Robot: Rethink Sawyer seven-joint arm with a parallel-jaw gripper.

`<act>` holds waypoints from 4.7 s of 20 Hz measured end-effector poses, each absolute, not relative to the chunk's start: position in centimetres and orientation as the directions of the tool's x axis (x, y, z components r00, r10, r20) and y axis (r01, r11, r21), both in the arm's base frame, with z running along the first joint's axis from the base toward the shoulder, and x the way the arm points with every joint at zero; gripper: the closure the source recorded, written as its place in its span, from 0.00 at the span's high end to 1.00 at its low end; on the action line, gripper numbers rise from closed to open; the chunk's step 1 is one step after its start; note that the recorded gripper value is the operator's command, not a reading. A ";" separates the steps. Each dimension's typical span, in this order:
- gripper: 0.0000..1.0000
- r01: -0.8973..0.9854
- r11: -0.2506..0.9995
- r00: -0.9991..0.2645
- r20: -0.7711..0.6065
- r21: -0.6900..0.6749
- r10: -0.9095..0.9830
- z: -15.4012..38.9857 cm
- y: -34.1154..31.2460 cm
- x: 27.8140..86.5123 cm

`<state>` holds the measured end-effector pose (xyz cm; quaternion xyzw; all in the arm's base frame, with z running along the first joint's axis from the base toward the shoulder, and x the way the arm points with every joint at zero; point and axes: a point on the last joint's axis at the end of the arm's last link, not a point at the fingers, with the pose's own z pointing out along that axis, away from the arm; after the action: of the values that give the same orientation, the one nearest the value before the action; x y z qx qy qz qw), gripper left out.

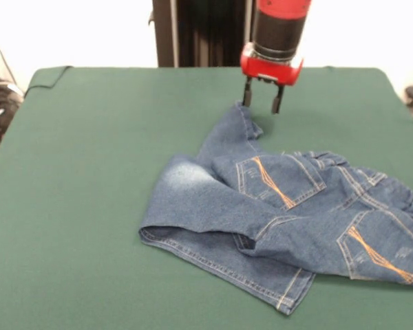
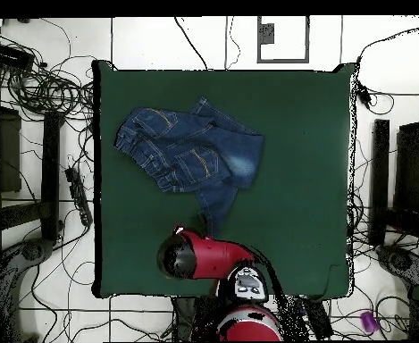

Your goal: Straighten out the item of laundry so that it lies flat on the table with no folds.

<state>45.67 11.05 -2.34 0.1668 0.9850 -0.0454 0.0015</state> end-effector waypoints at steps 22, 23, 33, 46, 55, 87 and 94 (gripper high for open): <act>1.00 0.383 0.887 -0.922 -0.159 -0.257 0.352 0.8 3.8 47.5; 1.00 0.386 0.885 -0.921 -0.166 -0.259 0.353 1.0 3.5 47.7; 1.00 0.394 0.870 -0.910 -0.256 -0.297 0.325 3.4 1.3 50.6; 1.00 0.523 0.848 -0.835 -0.249 -0.083 0.491 3.5 -2.5 54.7; 1.00 0.535 0.844 -0.815 -0.234 0.047 0.530 3.5 -2.9 57.4; 1.00 0.458 0.886 -0.879 -0.109 0.071 0.464 2.6 3.9 56.8; 1.00 0.440 0.896 -0.893 -0.075 0.055 0.444 1.8 5.2 55.8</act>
<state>55.85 5.19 1.77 0.2272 0.9727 0.0181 0.0427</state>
